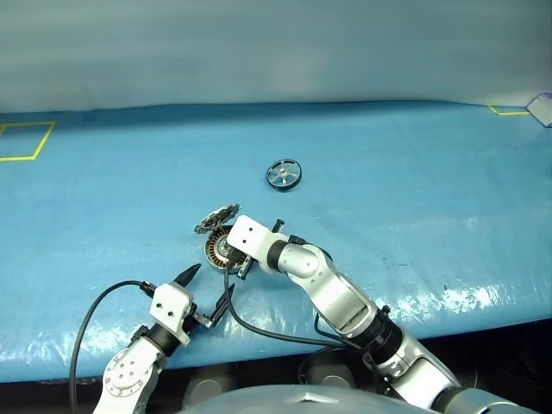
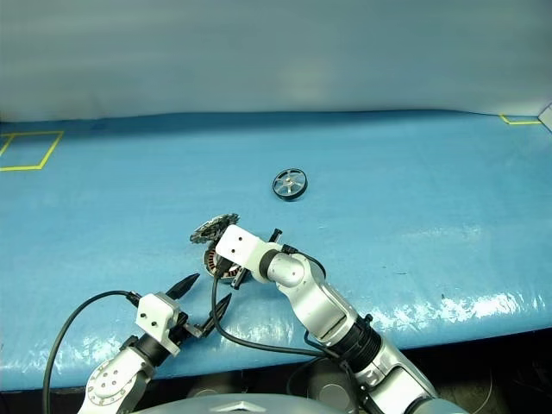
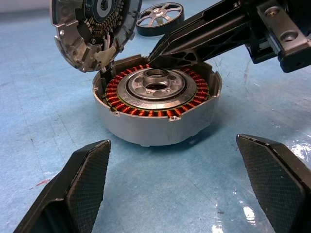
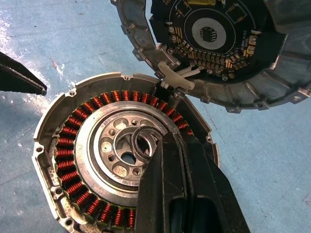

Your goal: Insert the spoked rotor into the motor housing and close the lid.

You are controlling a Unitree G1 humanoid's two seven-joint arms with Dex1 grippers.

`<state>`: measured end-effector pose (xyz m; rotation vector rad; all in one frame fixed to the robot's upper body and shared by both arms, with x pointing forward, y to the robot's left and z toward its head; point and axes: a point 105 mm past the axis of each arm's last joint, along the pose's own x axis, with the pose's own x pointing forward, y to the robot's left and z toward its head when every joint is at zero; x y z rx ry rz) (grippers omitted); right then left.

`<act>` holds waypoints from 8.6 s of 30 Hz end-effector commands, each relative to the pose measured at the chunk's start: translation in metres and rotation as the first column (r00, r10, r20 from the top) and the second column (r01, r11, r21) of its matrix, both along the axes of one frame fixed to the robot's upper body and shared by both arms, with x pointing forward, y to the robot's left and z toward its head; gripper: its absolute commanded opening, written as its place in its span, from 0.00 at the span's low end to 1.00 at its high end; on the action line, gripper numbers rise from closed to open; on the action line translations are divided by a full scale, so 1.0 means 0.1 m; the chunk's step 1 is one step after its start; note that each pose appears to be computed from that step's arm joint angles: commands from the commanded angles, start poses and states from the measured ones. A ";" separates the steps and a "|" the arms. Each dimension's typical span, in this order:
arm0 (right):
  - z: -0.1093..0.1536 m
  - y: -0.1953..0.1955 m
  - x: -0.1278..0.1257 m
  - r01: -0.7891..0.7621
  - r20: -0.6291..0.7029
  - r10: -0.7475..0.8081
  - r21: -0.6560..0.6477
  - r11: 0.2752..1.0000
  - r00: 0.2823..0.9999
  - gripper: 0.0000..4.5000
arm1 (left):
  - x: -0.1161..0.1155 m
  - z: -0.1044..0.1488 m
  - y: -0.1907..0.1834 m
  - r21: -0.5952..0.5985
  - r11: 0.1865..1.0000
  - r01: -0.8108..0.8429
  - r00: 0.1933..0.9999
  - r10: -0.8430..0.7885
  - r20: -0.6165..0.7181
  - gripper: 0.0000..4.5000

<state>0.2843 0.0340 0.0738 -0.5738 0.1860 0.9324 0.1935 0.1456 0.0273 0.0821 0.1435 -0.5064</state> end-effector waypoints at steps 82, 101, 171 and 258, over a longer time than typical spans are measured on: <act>-0.15 0.03 -0.11 -0.049 -0.153 0.057 0.055 0.997 0.987 0.00 | 0.01 0.00 -0.02 0.005 1.000 0.000 1.000 0.000 0.012 1.00; -0.09 0.09 -0.05 -0.030 -0.182 0.052 0.120 0.992 0.982 0.00 | 0.02 0.01 -0.03 0.003 1.000 0.001 1.000 -0.001 0.014 1.00; 0.55 -0.83 1.56 0.425 -0.098 -0.419 0.048 0.904 0.903 0.41 | 0.06 0.01 -0.02 0.003 1.000 0.000 1.000 0.000 0.019 1.00; 0.66 -0.29 -0.51 -0.475 -0.026 0.477 -0.152 0.867 0.879 0.26 | 0.04 0.09 -0.01 0.046 0.999 0.018 0.997 -0.021 0.070 1.00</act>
